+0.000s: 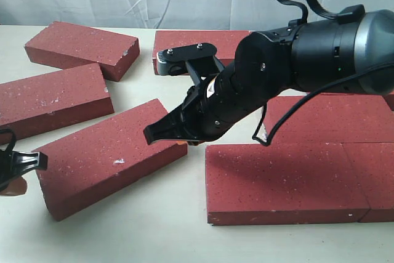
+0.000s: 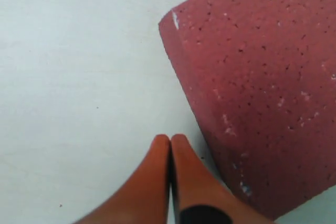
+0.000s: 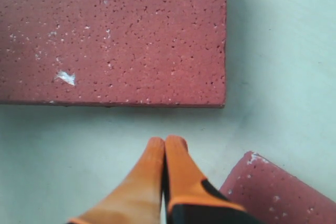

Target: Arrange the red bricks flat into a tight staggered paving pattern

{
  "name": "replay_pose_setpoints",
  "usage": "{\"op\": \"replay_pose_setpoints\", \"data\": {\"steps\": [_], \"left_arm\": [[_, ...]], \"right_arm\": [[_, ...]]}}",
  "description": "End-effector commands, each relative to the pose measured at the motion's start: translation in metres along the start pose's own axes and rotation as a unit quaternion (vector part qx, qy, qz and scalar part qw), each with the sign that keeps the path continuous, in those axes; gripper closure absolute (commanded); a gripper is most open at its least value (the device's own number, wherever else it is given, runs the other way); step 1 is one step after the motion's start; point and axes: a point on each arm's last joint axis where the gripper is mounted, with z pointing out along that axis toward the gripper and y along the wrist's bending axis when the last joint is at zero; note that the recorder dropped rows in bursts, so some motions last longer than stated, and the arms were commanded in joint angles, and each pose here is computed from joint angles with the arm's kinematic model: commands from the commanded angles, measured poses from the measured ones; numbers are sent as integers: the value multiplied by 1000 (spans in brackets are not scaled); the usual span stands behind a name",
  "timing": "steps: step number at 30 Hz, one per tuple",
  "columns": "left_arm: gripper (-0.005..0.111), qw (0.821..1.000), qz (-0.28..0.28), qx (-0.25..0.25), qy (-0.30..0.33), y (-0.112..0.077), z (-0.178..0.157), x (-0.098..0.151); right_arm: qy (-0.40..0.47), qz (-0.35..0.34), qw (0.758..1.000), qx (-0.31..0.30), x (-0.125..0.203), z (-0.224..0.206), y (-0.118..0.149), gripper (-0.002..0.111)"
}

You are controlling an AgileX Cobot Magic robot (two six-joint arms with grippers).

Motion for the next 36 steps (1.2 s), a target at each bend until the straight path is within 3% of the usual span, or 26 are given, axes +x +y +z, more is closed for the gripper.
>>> {"op": "replay_pose_setpoints", "data": {"steps": [1, 13, 23, 36], "left_arm": [[107, 1000, -2, -2, -15, 0, -1, -3], [107, 1000, 0, -4, -31, 0, -1, -6], [107, 999, -27, -14, 30, 5, 33, -6], [107, 996, -21, 87, 15, -11, 54, -13]], "right_arm": [[-9, -2, 1000, 2, -1, -3, -1, 109], [-9, -2, 1000, 2, -1, -3, -1, 109], [-13, -2, 1000, 2, -2, -3, -1, 109], [-20, -2, 1000, 2, -3, -3, -1, 109]]}}
